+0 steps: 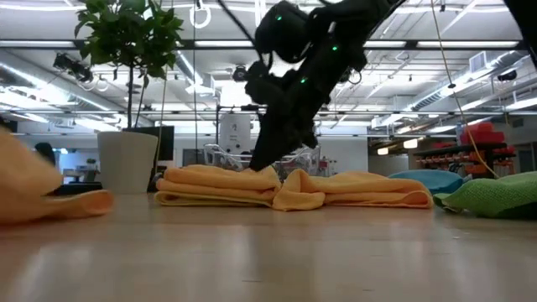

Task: Fold microfiber towels
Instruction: Fold the left orange microfiber cloth

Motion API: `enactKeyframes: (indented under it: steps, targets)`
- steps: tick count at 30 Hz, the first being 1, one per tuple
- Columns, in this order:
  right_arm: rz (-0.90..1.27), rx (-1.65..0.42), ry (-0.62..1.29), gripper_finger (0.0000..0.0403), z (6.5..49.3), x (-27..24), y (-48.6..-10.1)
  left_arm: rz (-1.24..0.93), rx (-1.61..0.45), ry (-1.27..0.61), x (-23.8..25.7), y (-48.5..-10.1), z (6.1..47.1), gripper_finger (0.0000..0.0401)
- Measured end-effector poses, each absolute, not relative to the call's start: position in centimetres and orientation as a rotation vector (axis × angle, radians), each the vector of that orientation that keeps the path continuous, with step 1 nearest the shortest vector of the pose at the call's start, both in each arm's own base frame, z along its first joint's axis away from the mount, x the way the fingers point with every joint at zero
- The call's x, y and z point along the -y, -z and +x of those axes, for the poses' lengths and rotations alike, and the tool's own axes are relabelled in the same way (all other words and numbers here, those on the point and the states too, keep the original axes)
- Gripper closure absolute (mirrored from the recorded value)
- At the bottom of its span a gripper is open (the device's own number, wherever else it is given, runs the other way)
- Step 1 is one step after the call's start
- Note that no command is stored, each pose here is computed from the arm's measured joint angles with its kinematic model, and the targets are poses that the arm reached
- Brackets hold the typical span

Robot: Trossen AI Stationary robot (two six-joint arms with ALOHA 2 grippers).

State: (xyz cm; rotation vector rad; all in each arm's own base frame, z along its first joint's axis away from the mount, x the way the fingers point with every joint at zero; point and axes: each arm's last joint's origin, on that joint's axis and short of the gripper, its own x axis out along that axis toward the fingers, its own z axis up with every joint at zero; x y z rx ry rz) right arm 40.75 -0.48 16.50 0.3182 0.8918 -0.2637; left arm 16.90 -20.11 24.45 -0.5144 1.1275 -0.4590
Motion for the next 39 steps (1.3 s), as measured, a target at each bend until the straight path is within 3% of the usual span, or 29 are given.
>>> enactKeyframes:
  steps: [5,11,27,31,34,39]
  targets:
    - [0.333,-0.899,0.334,0.0365,42.3,1.1,-15.0,-0.538,-1.173,0.376,21.8,-22.9,16.2,0.0393]
    - [0.328,-0.917,0.294,0.0365,44.8,1.2,-13.1,-0.551,-1.189,0.417,23.1,-22.8,15.0,0.0393]
    - [0.298,-0.848,0.197,0.0365,52.0,1.1,-13.4,-0.543,-1.199,0.451,23.8,-22.9,13.9,0.0386]
    - [0.270,-0.891,0.223,0.0365,51.6,1.2,-15.3,-0.513,-1.191,0.470,23.8,-22.9,13.9,0.0393]
    - [0.236,-0.897,0.228,0.0365,50.3,0.7,-18.9,-0.472,-1.186,0.488,23.8,-22.8,13.9,0.0388]
    - [0.134,-0.855,0.420,0.0365,48.7,0.4,-22.0,-0.422,-1.188,0.497,23.6,-22.7,13.8,0.0387]
